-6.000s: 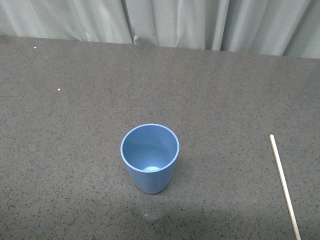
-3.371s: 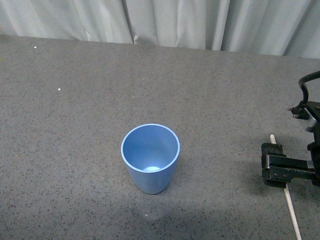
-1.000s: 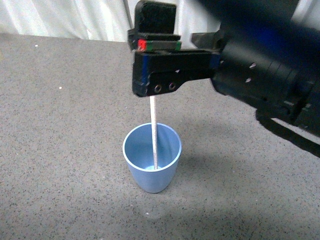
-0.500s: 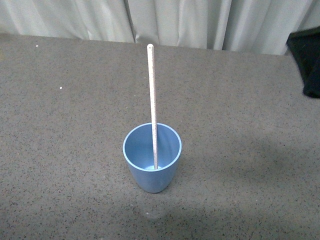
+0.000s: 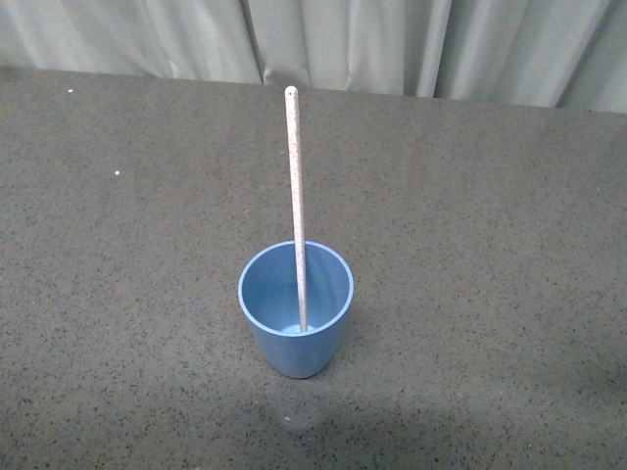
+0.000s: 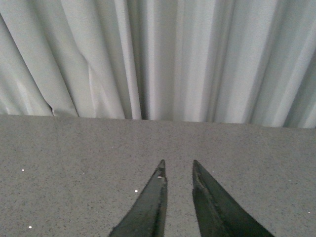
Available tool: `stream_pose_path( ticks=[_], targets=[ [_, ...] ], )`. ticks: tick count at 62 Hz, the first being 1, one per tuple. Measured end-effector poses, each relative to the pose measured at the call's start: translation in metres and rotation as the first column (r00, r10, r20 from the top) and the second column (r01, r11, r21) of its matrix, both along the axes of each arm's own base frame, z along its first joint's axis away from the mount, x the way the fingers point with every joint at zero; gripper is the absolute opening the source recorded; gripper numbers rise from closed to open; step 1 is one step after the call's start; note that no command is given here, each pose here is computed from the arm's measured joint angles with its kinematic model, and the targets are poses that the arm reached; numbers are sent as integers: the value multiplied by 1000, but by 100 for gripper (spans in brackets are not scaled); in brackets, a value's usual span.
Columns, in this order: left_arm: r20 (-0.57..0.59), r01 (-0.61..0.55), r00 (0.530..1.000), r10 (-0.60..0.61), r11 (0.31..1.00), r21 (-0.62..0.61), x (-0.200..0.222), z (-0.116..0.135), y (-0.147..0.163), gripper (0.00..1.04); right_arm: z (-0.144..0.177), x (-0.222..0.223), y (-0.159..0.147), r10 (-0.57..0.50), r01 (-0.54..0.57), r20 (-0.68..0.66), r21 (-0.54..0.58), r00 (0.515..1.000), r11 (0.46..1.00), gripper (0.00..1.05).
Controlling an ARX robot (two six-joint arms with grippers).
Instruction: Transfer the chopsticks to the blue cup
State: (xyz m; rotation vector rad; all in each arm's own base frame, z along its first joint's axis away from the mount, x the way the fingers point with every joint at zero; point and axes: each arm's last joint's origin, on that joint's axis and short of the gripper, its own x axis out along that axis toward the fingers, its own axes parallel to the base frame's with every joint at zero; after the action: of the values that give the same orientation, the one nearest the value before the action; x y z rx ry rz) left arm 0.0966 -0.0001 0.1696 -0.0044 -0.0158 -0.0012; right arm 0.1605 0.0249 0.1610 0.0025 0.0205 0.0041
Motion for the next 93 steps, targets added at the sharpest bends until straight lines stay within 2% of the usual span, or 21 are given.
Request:
stream_pose_path(
  ticks=[2, 23, 28, 93],
  targets=[
    [0, 0, 1000, 0, 1000, 0, 0, 0, 0, 98, 0, -2, -2, 1, -1, 1, 0, 1000, 1000, 1],
    [0, 0, 1000, 0, 1000, 0, 0, 0, 0, 98, 3, -22, -17, 26, -26, 9, 0, 1000, 1000, 1],
    [0, 0, 1000, 0, 1000, 0, 0, 0, 0, 98, 4, -26, -24, -4, 4, 13, 1, 1000, 1000, 1],
    [0, 0, 1000, 0, 1000, 0, 0, 0, 0, 98, 4, -62, -25, 0, 0, 18, 0, 1000, 1000, 1]
  ],
)
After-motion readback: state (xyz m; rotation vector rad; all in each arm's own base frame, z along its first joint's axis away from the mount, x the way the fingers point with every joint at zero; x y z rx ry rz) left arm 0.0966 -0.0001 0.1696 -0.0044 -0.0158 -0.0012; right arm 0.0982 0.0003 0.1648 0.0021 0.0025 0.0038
